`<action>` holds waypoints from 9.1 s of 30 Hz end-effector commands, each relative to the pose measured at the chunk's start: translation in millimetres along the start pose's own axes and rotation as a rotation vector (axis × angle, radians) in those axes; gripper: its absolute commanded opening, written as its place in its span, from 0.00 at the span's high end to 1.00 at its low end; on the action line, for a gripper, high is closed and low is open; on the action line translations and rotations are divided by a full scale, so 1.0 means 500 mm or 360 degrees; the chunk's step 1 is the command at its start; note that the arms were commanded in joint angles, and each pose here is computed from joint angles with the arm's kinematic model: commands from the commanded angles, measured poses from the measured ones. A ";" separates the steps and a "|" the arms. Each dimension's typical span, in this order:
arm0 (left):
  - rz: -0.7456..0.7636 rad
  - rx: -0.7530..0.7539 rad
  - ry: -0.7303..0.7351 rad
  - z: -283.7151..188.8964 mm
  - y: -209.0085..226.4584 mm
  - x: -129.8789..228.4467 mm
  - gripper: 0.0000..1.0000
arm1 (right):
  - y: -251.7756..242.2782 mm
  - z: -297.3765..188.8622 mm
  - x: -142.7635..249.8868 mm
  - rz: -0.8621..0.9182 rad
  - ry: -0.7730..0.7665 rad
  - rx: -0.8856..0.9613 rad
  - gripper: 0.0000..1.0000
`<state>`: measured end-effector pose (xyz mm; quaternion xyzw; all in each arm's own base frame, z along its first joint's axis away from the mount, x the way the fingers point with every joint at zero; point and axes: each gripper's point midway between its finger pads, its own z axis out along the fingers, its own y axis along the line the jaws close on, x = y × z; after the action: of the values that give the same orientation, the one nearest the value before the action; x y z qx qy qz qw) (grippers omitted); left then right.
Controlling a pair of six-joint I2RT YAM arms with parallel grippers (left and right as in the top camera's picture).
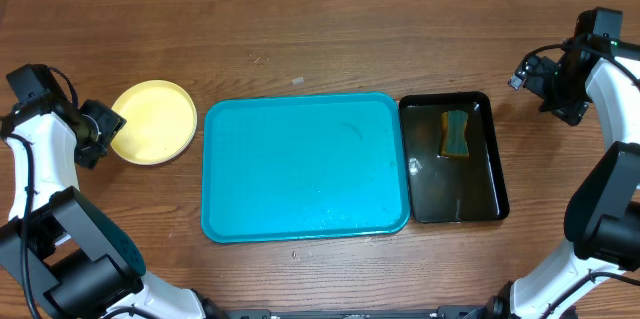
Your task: Clean dirty plates on tray and stack at the side
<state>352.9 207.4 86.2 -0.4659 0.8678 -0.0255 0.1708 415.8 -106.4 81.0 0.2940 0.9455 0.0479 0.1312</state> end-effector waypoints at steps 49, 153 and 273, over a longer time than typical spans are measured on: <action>0.1230 0.0879 0.0277 -0.051 -0.423 0.320 0.00 | 0.008 -0.027 -0.020 0.0002 -0.0072 -0.0020 0.00; 0.1230 0.0879 0.0277 -0.051 -0.423 0.320 0.00 | 0.073 -0.261 0.401 -0.0721 -0.1710 -0.0978 0.00; 0.1410 0.1058 -0.0476 -0.424 -0.278 0.407 0.00 | 0.061 -0.262 0.381 -0.0937 -0.1905 -0.0776 0.00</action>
<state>311.9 -64.8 291.0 0.0231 0.8814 -0.1602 0.4437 244.7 28.2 172.6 -0.0436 0.7138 0.0542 0.6968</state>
